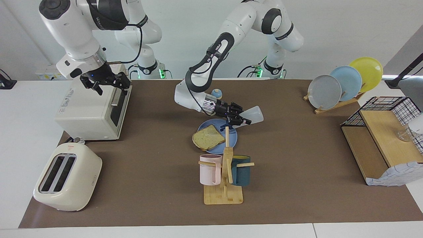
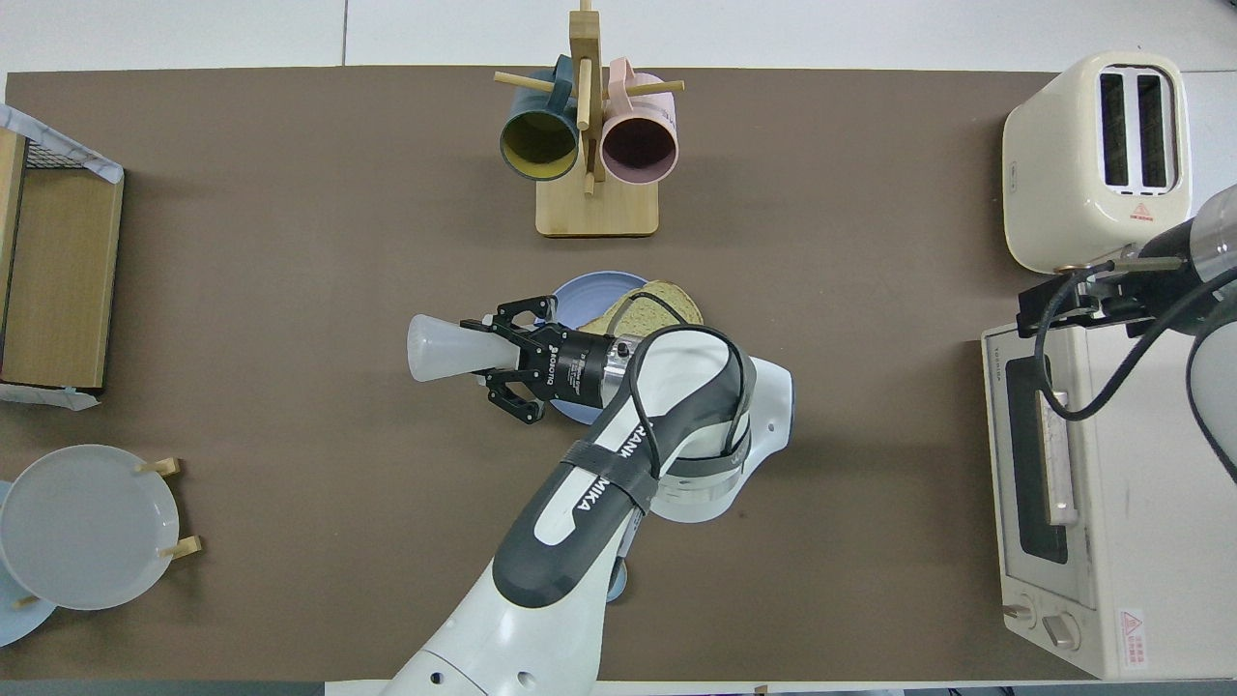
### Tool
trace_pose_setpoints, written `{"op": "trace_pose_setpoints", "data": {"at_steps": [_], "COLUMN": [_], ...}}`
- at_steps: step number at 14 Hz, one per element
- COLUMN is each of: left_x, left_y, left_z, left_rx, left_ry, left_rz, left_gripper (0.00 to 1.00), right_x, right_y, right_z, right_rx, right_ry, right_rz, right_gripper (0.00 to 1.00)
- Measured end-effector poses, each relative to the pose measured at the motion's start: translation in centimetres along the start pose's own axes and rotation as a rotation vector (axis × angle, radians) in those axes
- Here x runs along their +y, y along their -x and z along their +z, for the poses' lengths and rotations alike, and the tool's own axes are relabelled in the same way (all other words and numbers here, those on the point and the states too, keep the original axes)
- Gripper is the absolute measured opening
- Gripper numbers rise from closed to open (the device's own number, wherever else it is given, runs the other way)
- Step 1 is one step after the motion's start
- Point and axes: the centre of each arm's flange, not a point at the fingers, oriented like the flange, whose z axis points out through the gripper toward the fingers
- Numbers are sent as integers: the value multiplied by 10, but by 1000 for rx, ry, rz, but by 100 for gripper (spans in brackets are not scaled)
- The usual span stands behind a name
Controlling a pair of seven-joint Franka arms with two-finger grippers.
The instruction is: Put bread on plate and add seasoning
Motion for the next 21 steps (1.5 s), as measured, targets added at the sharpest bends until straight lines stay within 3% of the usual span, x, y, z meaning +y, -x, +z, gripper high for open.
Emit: {"op": "trace_pose_setpoints", "data": {"at_steps": [6,15,21], "left_x": [-25,6,-25], "left_y": [-10,-12,-11], "left_z": [45,-20,34], "left_rx": [-40,-12,-22], "left_ry": [-6,-83,-16], "left_rz": [-14,3,-20], "left_gripper": [45,45,45], "right_x": [0,0,0], "right_y": [0,0,0], "right_z": [0,0,0], "right_rx": [0,0,0], "right_ry": [0,0,0], "right_rz": [0,0,0], "right_gripper": [100,100,100]}}
